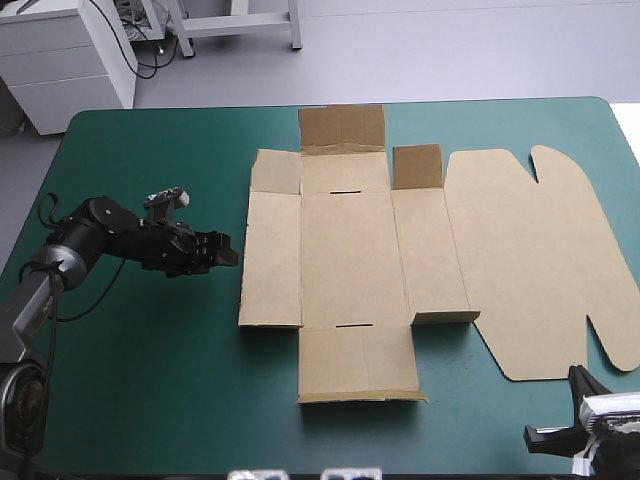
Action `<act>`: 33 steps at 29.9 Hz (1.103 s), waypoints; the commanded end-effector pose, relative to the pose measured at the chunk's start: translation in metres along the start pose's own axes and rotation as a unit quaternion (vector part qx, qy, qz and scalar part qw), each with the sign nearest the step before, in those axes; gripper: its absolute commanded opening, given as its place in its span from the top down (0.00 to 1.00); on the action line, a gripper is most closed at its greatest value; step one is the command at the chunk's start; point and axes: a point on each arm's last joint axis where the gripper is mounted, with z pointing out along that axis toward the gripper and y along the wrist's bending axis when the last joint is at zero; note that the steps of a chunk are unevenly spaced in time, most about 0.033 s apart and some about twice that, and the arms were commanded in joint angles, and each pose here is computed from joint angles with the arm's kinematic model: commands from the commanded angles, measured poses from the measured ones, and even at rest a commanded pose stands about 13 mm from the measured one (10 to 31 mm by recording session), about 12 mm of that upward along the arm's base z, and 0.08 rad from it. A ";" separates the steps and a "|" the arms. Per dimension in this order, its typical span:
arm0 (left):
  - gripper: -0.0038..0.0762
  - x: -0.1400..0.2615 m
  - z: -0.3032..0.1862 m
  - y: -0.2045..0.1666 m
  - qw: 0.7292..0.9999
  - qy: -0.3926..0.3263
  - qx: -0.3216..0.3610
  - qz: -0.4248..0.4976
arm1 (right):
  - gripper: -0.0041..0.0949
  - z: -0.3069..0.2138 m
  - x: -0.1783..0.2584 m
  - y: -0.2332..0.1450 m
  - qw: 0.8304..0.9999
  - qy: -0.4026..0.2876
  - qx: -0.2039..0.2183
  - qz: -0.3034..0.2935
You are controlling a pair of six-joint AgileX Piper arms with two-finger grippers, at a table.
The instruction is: Fold the box
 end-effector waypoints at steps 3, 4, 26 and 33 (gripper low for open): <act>0.29 -0.007 -0.009 -0.011 0.999 -0.021 0.021 -0.022 | 0.98 -0.008 -0.010 -0.001 0.998 -0.057 0.009 -0.003; 0.29 -0.007 -0.007 -0.010 0.999 -0.015 0.022 -0.032 | 0.98 -0.008 -0.010 -0.001 0.998 -0.057 0.009 -0.003; 0.29 -0.009 0.040 -0.008 0.979 0.061 0.125 -0.151 | 0.98 -0.008 -0.010 -0.001 0.998 -0.057 0.009 -0.003; 0.29 -0.003 0.070 -0.027 0.976 0.089 0.132 -0.146 | 0.98 -0.008 -0.010 -0.001 0.998 -0.057 0.009 -0.003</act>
